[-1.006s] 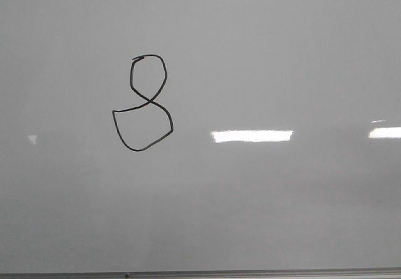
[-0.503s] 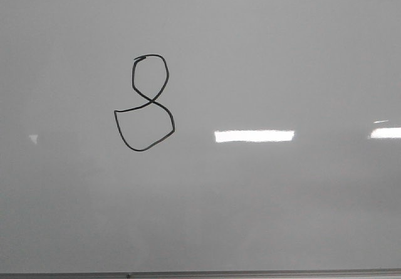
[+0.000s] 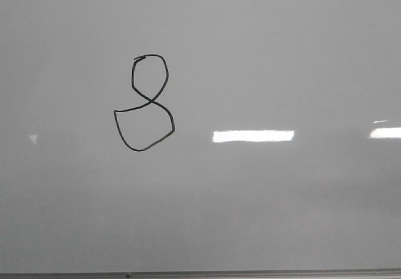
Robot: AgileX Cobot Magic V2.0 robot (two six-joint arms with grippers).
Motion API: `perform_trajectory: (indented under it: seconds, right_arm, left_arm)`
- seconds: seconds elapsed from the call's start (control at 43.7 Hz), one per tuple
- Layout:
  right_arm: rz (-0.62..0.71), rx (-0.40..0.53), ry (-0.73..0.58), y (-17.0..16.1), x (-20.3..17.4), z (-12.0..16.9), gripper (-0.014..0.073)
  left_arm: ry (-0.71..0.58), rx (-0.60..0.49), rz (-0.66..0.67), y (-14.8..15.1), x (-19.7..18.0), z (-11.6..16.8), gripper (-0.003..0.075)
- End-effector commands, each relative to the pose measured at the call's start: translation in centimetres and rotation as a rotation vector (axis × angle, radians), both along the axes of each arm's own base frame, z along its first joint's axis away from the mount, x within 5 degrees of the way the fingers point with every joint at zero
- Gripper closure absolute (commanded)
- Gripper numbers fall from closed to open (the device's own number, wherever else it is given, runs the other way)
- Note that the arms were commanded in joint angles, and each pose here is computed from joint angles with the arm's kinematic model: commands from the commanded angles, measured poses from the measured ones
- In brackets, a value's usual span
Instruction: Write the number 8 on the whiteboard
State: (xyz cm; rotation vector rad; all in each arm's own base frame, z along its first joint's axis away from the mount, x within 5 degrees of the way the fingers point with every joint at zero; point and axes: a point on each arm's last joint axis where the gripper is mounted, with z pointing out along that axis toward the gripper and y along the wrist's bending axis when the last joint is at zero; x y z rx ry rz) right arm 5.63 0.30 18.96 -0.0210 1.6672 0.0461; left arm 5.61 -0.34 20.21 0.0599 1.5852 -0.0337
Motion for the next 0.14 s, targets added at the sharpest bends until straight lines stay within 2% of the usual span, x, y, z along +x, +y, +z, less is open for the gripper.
perform_trajectory:
  seconds: [0.0, 0.114]
  right_arm:
    - [-0.015, -0.008, -0.093, -0.11, -0.10, 0.82, 0.0664]
    - [-0.015, -0.008, -0.093, -0.11, -0.10, 0.82, 0.0664]
  left_arm:
    - [-0.077, -0.012, -0.006, -0.02, -0.05, 0.34, 0.0741]
    - [-0.077, -0.012, -0.006, -0.02, -0.05, 0.34, 0.0741]
